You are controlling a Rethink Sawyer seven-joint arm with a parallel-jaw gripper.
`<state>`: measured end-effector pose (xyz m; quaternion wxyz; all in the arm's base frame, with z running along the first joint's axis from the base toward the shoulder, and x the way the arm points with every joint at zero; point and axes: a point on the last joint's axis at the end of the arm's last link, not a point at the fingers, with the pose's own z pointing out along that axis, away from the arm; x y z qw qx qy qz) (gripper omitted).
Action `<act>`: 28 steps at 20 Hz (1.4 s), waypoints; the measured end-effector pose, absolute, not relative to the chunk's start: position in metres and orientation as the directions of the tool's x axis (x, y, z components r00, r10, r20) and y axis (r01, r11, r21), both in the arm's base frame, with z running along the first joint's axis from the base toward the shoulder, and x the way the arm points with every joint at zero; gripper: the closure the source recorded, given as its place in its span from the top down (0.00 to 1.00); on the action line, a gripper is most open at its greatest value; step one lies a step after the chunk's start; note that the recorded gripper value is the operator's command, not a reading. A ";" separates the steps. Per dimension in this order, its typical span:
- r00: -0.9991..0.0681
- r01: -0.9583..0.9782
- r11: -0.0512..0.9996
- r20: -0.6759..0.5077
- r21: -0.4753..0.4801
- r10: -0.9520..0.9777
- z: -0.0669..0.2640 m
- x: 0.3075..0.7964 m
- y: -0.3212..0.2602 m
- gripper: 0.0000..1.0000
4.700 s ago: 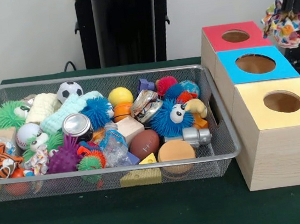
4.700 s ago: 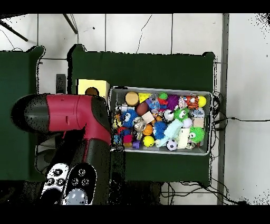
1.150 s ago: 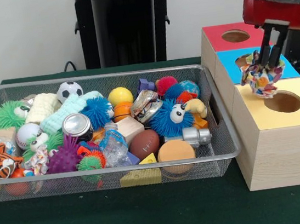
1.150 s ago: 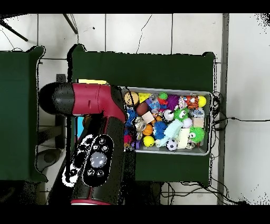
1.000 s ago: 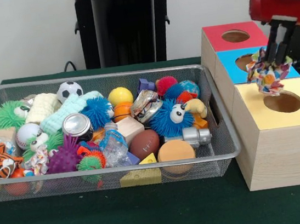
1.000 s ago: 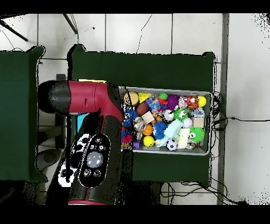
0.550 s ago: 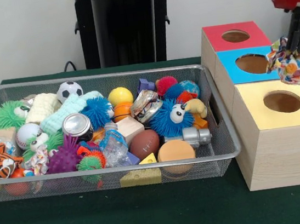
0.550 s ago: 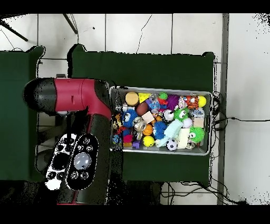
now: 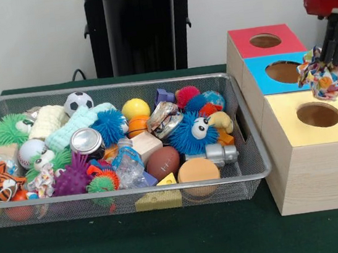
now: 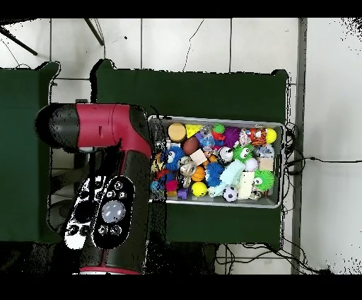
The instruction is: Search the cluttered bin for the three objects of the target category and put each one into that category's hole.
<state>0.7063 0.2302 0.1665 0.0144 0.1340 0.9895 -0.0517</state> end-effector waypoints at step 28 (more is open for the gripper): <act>-0.965 0.264 0.945 -0.046 -0.195 0.260 0.143 0.700 0.213 0.00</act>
